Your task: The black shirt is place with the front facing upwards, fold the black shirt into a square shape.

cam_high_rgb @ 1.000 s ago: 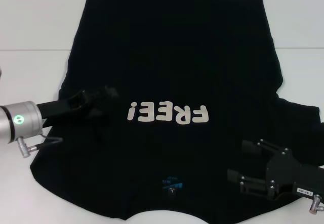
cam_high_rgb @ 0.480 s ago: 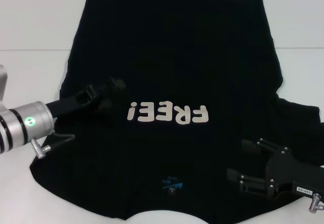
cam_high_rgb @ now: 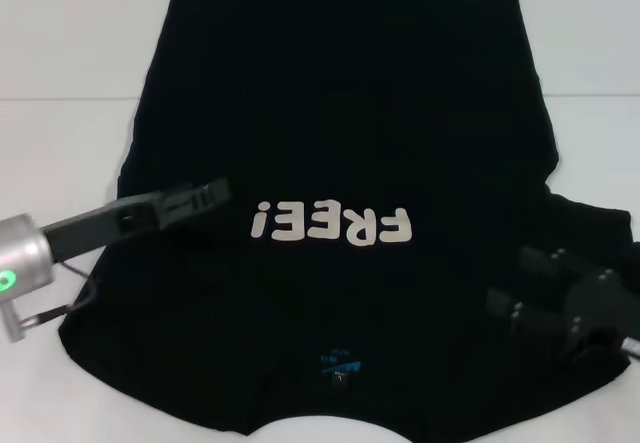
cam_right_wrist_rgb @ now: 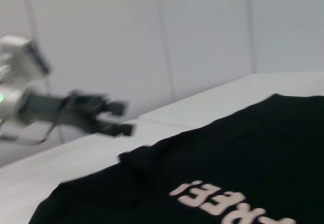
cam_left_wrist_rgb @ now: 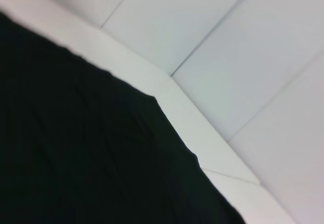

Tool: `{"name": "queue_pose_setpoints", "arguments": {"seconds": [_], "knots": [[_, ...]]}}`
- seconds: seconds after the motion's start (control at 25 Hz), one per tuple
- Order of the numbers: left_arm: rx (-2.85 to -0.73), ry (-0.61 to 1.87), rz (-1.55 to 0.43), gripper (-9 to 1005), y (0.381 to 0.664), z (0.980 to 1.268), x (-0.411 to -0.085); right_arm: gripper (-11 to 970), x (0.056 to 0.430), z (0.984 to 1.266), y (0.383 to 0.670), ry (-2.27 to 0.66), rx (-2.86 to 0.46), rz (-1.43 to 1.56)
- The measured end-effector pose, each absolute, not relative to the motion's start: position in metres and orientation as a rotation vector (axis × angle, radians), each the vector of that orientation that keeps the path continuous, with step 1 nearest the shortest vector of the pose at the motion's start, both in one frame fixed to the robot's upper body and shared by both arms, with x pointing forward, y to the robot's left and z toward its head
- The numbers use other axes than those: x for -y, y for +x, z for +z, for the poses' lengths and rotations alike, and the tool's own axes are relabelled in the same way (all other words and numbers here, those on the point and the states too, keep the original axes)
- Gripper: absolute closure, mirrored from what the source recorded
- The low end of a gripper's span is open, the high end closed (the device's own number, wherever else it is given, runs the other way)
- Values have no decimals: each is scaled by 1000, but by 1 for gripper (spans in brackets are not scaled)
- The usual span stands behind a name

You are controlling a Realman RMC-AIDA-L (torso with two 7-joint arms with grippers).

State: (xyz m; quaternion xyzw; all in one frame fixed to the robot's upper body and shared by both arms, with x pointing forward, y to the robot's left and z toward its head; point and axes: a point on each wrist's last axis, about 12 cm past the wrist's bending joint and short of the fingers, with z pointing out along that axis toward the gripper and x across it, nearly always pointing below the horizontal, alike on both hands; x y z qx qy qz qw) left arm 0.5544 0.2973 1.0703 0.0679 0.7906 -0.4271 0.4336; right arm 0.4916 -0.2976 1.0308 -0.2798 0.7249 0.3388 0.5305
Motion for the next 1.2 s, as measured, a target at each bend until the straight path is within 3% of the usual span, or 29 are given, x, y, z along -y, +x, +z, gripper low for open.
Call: {"name": "queue_pose_setpoints", "arguments": {"seconds": [0.32, 0.68, 0.92, 1.2], "knots": [[-1708, 714, -912, 131, 508, 1076, -308, 62, 354, 1064, 505, -342, -1958, 843], [-1725, 840, -854, 137, 500, 1071, -309, 63, 414, 1124, 529, 65, -2329, 837], [-1745, 879, -857, 139, 500, 1068, -306, 63, 420, 1145, 548, 160, -2505, 717], [-1749, 892, -855, 141, 501, 1068, -306, 62, 392, 1144, 578, 74, -2594, 635]]}}
